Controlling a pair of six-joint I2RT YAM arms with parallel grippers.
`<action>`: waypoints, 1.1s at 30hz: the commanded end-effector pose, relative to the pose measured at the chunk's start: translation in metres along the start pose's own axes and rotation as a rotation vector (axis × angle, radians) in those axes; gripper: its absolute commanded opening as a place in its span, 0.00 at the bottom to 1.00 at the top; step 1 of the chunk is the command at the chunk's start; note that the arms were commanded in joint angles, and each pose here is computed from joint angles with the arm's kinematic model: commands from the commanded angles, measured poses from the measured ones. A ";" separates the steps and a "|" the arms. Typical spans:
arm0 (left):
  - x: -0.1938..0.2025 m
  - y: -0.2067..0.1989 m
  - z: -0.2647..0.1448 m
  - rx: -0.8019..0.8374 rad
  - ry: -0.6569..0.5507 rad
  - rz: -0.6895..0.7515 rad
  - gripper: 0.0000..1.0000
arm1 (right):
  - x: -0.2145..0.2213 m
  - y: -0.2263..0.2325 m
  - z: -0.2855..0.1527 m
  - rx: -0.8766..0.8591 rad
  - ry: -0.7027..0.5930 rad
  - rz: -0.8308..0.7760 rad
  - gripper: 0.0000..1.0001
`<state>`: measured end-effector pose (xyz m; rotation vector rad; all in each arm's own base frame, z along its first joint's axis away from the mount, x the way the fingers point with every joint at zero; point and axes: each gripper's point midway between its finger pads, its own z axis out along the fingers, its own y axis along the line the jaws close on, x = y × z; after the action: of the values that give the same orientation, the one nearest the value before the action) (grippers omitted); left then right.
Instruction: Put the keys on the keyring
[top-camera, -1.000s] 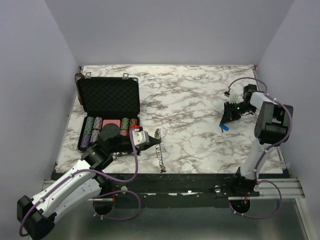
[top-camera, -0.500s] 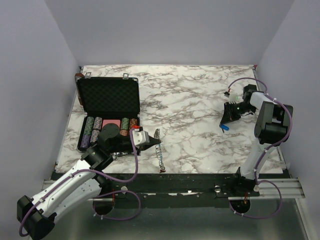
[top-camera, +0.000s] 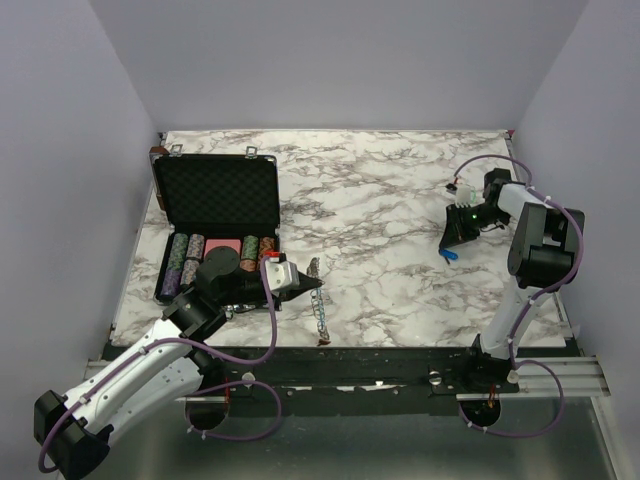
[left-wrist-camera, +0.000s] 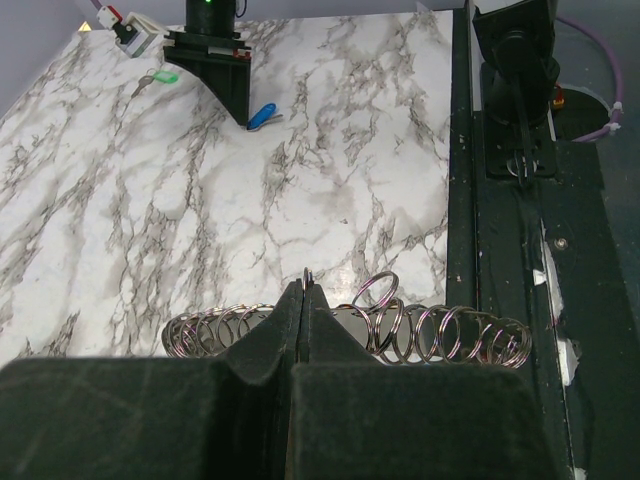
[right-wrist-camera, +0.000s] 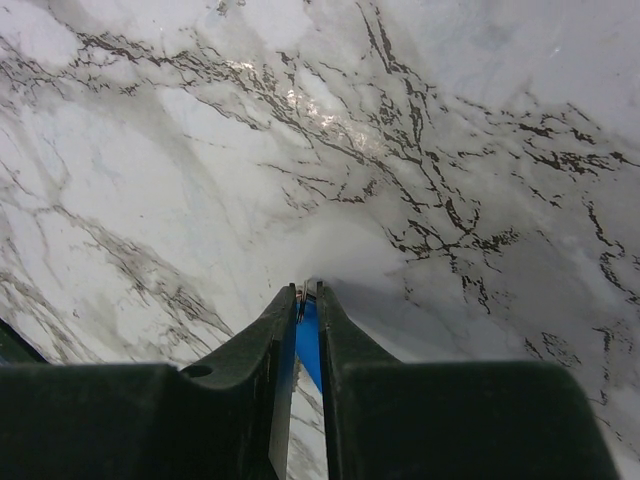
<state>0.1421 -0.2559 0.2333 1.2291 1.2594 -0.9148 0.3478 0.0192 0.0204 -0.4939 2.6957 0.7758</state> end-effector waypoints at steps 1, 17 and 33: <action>-0.023 0.002 -0.001 0.010 -0.054 0.056 0.00 | 0.011 -0.005 0.004 0.032 0.053 0.008 0.21; -0.023 0.003 0.000 0.009 -0.052 0.056 0.00 | -0.004 0.013 -0.008 -0.024 -0.019 -0.046 0.01; -0.023 0.005 -0.001 -0.005 -0.067 0.064 0.00 | -0.062 0.102 -0.076 -0.250 -0.345 -0.352 0.01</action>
<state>0.1429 -0.2564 0.2325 1.2302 1.2638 -0.9145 0.3531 0.0501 0.1056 -0.6836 2.3435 0.8864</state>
